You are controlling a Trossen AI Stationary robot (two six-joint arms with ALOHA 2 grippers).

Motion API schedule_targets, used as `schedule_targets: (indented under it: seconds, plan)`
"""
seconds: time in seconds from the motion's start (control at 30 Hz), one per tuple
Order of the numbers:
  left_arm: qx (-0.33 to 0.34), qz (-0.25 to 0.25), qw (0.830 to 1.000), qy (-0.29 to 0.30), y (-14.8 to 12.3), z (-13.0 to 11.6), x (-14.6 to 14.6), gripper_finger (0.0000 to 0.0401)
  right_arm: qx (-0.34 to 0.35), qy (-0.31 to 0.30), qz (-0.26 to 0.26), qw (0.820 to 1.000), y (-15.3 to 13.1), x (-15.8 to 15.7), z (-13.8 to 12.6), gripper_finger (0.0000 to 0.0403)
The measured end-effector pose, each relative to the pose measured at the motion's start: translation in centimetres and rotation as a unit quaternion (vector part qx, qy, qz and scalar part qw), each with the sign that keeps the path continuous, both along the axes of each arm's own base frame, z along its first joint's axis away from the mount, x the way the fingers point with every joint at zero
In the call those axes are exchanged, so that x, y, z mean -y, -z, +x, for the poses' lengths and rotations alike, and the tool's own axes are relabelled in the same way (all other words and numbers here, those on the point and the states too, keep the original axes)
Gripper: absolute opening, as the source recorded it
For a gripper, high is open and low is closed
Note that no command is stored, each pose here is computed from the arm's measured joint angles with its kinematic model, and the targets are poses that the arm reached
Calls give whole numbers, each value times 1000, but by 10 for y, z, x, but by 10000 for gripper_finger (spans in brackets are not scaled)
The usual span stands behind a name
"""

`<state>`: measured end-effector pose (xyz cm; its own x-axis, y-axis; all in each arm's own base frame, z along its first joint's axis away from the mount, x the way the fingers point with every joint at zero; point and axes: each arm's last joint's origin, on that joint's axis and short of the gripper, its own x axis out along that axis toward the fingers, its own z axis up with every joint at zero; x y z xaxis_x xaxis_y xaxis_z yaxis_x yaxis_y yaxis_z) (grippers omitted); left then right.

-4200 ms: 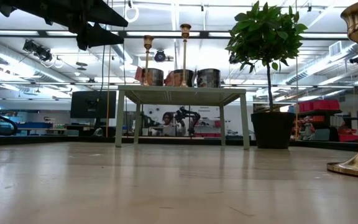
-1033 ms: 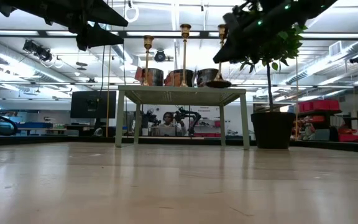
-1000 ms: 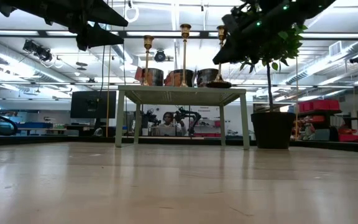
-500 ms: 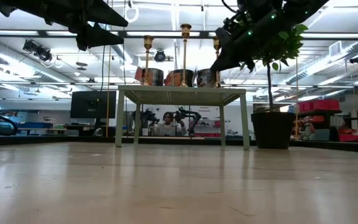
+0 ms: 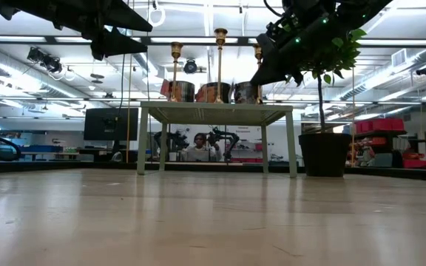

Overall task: Pick & Place candle stick holders
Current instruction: Put the gold candle holder on the shelf aligned with the other gold candle holders, then return to Home Position

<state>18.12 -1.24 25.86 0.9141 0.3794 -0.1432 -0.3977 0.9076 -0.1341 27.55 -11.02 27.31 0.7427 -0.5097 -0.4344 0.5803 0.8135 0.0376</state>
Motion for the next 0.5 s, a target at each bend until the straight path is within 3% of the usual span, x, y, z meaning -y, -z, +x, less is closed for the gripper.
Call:
schedule_targets:
  seconds: [0.27,0.5]
  plan:
    - [0,0,1000,0,0,0,0,327,1,2,1,1000,0,0,0,85]
    - [0,-1,1000,0,0,0,0,327,-4,14,-7,1000,0,0,0,153]
